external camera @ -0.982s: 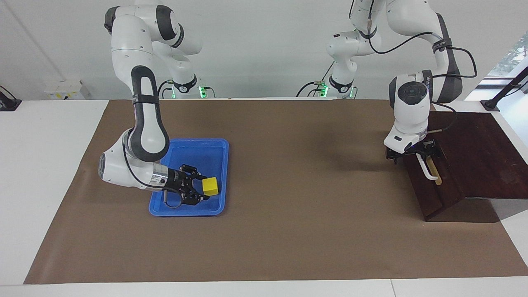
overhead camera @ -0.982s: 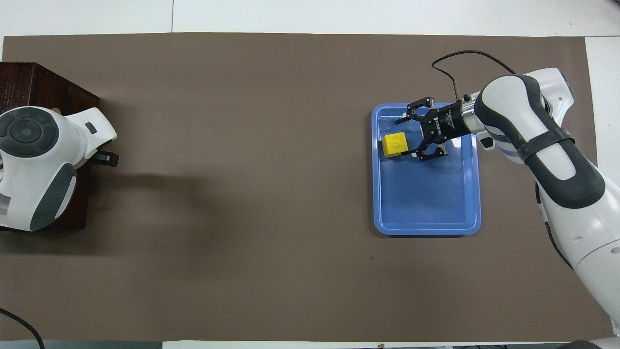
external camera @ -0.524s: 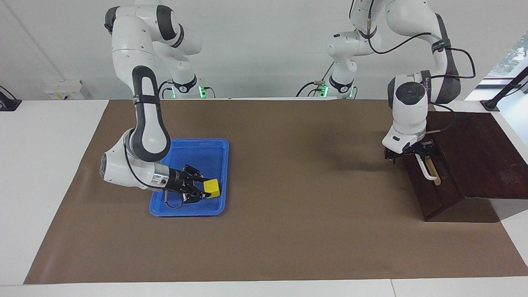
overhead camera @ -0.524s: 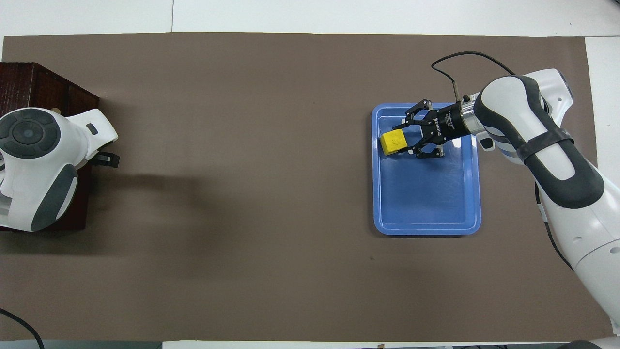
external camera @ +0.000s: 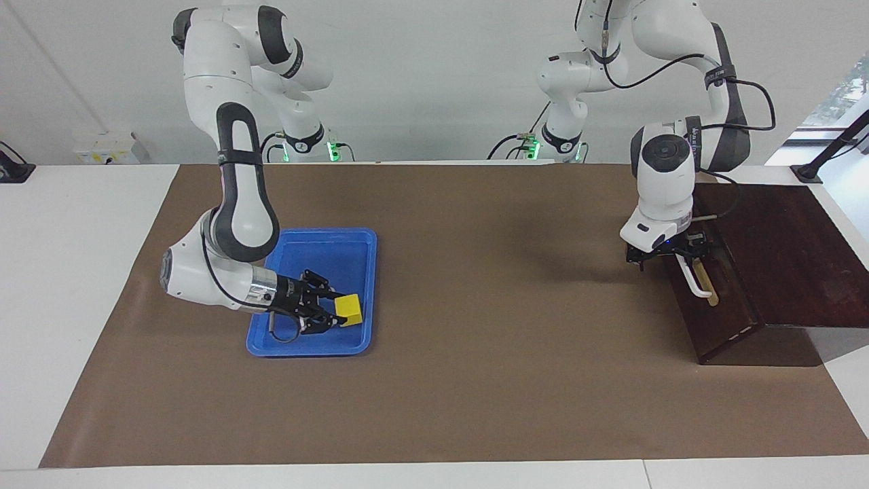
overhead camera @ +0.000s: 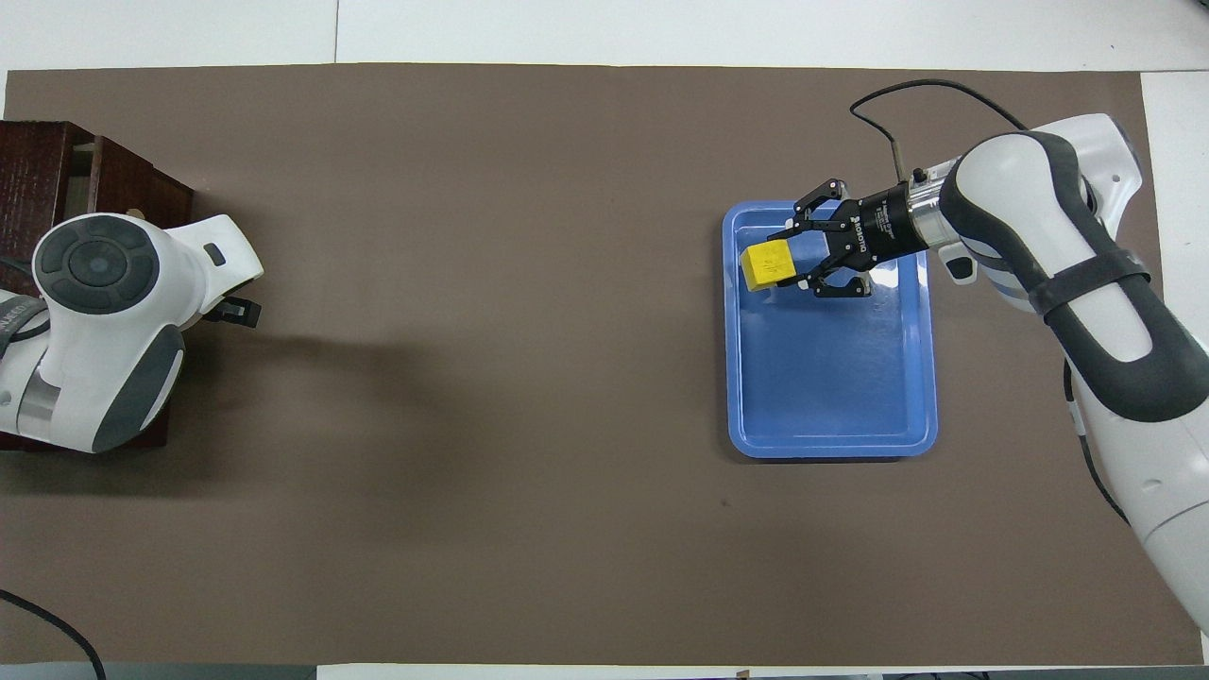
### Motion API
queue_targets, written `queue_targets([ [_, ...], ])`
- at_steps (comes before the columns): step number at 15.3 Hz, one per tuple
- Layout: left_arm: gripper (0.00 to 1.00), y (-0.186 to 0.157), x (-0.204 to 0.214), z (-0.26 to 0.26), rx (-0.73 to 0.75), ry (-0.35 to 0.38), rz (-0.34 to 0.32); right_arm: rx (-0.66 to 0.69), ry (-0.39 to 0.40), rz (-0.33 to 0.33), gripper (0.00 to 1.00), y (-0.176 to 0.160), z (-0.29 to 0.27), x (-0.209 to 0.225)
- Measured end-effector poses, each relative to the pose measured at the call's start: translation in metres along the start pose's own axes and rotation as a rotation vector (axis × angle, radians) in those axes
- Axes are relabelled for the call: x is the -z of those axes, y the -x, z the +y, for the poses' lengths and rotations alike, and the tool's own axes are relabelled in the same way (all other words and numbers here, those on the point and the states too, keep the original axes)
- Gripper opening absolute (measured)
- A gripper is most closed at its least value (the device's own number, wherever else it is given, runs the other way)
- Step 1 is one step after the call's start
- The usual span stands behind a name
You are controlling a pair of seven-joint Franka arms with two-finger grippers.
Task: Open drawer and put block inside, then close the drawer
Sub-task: 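Lift the block with the right gripper while the left gripper pulls the drawer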
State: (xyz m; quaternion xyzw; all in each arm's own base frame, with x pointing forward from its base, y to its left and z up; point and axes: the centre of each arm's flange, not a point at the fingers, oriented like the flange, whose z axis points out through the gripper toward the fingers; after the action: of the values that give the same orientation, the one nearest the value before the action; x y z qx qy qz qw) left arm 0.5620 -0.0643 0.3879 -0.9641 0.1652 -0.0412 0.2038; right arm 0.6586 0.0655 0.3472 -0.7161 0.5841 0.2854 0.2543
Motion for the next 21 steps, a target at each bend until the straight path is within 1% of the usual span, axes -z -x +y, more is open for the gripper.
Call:
queue_targets([
  [2, 1.00, -0.003, 0.006, 0.014, -0.024, 0.000, 0.010, 0.006, -0.005, 0.035, 0.55, 0.033, 0.002, 0.030],
  [3, 1.00, -0.004, 0.009, 0.021, -0.036, 0.001, 0.015, 0.008, -0.007, 0.041, 0.55, 0.051, 0.006, 0.045],
  [6, 1.00, -0.006, 0.015, 0.035, -0.059, 0.002, 0.025, 0.003, -0.002, 0.036, 0.55, 0.099, 0.021, 0.081],
  [9, 1.00, -0.008, 0.021, 0.048, -0.078, 0.006, 0.034, -0.019, 0.013, 0.035, 0.55, 0.131, 0.029, 0.105],
  [12, 1.00, -0.010, 0.028, 0.065, -0.097, 0.020, 0.045, -0.021, 0.017, 0.037, 0.55, 0.145, 0.030, 0.112],
  [16, 1.00, -0.012, 0.036, 0.083, -0.119, 0.033, 0.056, -0.018, 0.021, 0.041, 0.55, 0.146, 0.029, 0.112],
  [21, 1.00, -0.013, 0.038, 0.085, -0.121, 0.032, 0.056, -0.017, 0.022, 0.043, 0.55, 0.146, 0.030, 0.112],
])
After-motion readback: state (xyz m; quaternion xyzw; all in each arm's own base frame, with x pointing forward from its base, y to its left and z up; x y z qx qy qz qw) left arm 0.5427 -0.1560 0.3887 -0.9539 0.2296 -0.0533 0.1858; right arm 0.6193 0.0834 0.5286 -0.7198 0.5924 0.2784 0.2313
